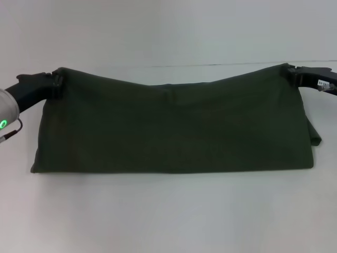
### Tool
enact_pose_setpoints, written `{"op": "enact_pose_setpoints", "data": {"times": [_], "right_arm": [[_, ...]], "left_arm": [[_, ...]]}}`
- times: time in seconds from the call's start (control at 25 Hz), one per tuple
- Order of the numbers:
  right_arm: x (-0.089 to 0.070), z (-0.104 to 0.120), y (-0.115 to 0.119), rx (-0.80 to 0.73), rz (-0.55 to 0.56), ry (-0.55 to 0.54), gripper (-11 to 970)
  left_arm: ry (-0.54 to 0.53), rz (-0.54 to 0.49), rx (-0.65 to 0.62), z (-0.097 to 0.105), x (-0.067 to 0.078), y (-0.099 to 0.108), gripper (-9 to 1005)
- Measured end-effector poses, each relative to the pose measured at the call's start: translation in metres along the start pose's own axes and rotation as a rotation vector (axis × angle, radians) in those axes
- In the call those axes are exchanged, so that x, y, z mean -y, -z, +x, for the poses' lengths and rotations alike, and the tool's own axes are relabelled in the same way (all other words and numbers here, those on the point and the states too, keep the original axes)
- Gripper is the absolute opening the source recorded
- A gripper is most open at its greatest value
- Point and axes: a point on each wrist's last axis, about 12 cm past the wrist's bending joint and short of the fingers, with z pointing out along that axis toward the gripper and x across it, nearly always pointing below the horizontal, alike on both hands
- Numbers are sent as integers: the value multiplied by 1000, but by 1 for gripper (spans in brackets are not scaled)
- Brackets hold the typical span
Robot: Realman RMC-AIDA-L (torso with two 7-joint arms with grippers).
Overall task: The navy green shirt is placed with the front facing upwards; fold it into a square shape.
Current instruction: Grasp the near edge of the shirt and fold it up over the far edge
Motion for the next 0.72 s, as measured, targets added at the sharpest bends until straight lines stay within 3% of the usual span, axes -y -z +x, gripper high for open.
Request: {"op": "enact_pose_setpoints", "data": {"times": [0.4,0.72], "right_arm": [[5,-14,-4,41,51,-7,93],[-8,-4,-23,-44,71,31,100]], "left_arm": [[4,-52,-2,-6,-1,-9,124],[-15,-108,-67,-3,6,-25,127]]}}
